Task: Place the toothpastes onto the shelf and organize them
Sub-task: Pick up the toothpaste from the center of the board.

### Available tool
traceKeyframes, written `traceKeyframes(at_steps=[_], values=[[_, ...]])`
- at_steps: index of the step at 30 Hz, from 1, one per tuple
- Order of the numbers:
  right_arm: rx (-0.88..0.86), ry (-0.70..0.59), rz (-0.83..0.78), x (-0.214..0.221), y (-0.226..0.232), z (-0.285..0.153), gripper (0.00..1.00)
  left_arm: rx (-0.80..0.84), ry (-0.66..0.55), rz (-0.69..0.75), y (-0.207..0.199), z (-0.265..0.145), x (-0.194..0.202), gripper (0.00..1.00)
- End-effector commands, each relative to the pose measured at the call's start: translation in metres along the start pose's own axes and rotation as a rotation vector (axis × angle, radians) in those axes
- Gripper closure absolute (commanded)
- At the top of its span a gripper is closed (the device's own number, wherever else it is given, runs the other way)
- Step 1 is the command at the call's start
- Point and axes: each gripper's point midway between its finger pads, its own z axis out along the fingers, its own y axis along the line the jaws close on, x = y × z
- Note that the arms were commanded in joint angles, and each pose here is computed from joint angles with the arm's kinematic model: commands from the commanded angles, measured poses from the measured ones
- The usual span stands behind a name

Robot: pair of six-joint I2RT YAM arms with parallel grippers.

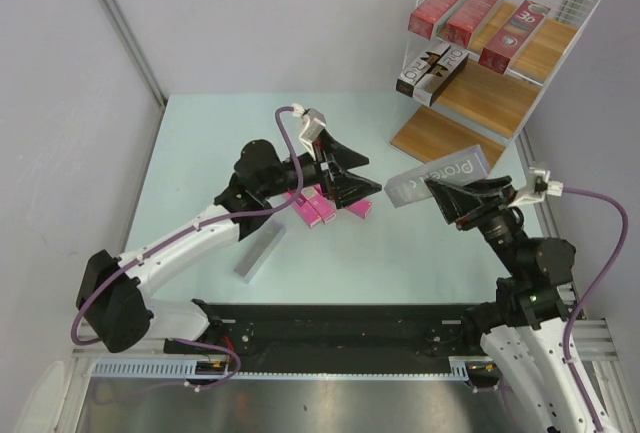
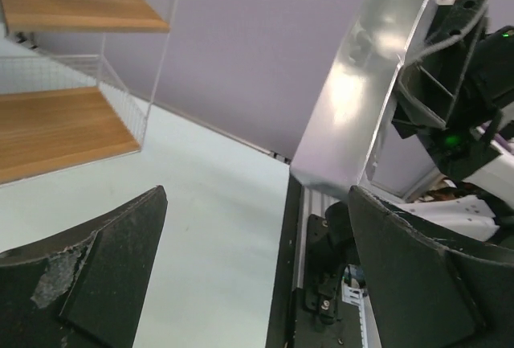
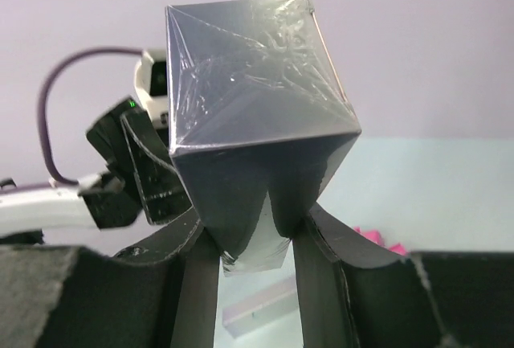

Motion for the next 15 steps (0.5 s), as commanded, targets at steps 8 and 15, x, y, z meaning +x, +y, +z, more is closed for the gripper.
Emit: traceKeyframes(at_steps=[8,15], values=[[-0.068,-0.363,-0.002,-0.085,0.039,-0.012,0.69,0.395,-0.139,0.04,-0.072,-0.009,-0.033,0.0],[-0.119,-0.349,0.023,-0.084,0.046,-0.006,0.71,0.46,-0.142,-0.011,-0.073,0.006,-0.03,0.0]])
